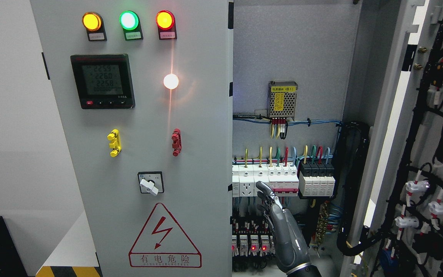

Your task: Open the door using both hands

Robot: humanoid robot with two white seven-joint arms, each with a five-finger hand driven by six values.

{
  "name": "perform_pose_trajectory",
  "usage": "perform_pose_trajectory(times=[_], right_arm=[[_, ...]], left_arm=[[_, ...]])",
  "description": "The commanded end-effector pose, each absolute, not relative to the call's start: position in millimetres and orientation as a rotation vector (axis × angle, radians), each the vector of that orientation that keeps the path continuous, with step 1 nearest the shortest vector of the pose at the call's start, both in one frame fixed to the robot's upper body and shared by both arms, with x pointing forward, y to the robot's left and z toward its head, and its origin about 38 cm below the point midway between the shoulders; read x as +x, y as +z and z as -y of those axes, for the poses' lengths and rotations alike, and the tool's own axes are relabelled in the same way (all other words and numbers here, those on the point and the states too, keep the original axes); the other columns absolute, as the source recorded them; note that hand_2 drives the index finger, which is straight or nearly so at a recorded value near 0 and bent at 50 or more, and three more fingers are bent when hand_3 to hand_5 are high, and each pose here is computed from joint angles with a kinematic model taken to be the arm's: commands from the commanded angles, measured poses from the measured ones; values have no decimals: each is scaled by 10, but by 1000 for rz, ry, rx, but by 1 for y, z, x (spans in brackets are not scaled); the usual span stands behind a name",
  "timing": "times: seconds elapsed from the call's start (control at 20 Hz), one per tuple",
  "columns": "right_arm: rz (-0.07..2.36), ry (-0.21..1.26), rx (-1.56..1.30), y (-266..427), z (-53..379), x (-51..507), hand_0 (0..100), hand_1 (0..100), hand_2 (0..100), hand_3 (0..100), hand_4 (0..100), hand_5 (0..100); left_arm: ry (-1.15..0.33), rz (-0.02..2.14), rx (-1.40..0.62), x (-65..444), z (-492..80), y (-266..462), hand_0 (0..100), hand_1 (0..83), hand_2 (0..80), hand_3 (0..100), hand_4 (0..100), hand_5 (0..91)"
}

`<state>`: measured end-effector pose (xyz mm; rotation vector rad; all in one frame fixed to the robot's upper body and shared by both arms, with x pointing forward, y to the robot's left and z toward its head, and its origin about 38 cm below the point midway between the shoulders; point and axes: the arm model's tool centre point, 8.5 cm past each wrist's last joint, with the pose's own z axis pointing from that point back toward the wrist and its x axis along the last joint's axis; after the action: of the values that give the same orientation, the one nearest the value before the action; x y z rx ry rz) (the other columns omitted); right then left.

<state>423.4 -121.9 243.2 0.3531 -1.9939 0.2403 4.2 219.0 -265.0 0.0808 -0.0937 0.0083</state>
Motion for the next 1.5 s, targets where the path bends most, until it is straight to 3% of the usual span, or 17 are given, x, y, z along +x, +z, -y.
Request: perform_pose_trajectory(times=[0.0,1.45], right_arm=[[1985,248,345,248,120,440,191,0,0,0,0,0],[1921,250,422,265,115,466,191,0,0,0,0,0]], left_arm=[[-13,96,74,5,-215,-265,0,0,0,0,0,0],[-11,96,74,5,-215,-265,0,0,0,0,0,0]])
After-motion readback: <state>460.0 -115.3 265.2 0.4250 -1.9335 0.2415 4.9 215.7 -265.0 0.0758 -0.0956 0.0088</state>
